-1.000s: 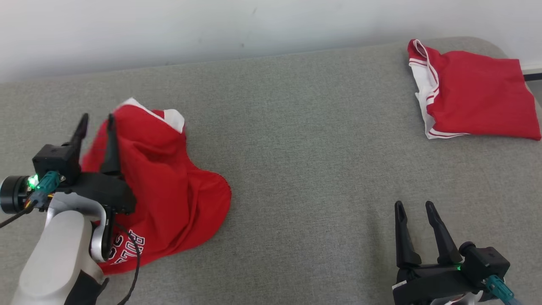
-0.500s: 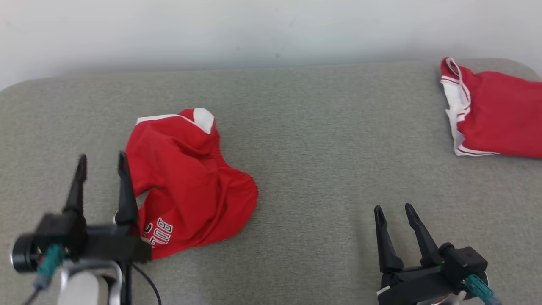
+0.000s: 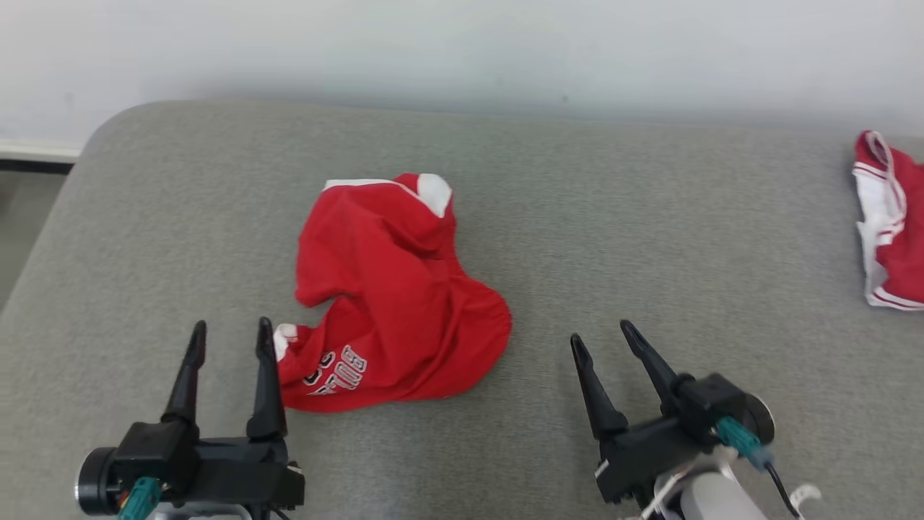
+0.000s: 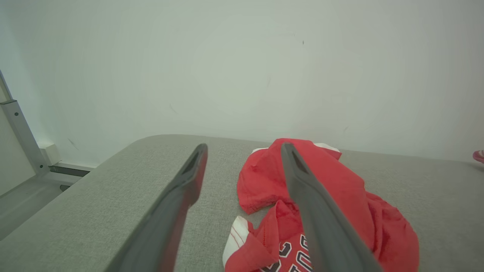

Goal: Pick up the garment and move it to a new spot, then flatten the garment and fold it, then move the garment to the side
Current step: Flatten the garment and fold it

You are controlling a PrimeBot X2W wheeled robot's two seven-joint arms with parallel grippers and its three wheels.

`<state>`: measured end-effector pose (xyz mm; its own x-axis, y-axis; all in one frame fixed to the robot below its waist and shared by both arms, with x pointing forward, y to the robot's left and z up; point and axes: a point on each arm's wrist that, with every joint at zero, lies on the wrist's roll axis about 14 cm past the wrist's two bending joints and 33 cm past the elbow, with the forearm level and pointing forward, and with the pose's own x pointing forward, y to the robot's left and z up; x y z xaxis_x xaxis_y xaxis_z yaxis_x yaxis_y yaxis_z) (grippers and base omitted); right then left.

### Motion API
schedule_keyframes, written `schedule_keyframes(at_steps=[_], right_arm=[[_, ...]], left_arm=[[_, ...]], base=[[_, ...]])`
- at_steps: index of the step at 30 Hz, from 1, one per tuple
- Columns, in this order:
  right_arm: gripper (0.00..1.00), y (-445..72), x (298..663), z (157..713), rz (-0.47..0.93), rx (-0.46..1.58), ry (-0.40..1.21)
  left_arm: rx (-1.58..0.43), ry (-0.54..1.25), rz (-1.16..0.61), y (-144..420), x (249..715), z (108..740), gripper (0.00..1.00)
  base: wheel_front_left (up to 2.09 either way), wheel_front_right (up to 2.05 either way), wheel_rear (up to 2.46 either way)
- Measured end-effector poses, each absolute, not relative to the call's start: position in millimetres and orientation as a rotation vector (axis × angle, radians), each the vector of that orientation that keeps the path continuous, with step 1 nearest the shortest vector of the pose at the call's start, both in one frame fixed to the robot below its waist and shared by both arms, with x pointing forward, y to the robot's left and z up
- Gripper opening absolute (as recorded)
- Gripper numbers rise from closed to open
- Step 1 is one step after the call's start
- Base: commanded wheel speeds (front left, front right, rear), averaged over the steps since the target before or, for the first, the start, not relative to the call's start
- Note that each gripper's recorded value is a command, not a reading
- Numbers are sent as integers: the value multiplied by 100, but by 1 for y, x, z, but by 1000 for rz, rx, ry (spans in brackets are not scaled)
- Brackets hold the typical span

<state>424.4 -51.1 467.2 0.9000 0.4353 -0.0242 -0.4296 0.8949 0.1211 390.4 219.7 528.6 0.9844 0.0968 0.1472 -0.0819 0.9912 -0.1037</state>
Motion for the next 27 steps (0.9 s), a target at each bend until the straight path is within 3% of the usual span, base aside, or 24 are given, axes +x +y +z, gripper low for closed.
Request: schedule_keyframes(at_steps=[9, 18, 19, 27], right_arm=[[100, 7, 456, 454, 619, 52, 112], [100, 33, 462, 395, 686, -1, 323], [0, 38, 463, 394, 698, -3, 328], [0, 31, 472, 404, 682, 10, 300]], left_arm=[[-129, -123, 134, 230, 373, 520, 100], [-143, -105, 204, 241, 360, 516, 100], [-141, -103, 212, 243, 358, 516, 100], [-153, -91, 215, 242, 359, 511, 100]], base=[[0, 0, 0], [0, 0, 0], [0, 0, 0], [0, 0, 0]])
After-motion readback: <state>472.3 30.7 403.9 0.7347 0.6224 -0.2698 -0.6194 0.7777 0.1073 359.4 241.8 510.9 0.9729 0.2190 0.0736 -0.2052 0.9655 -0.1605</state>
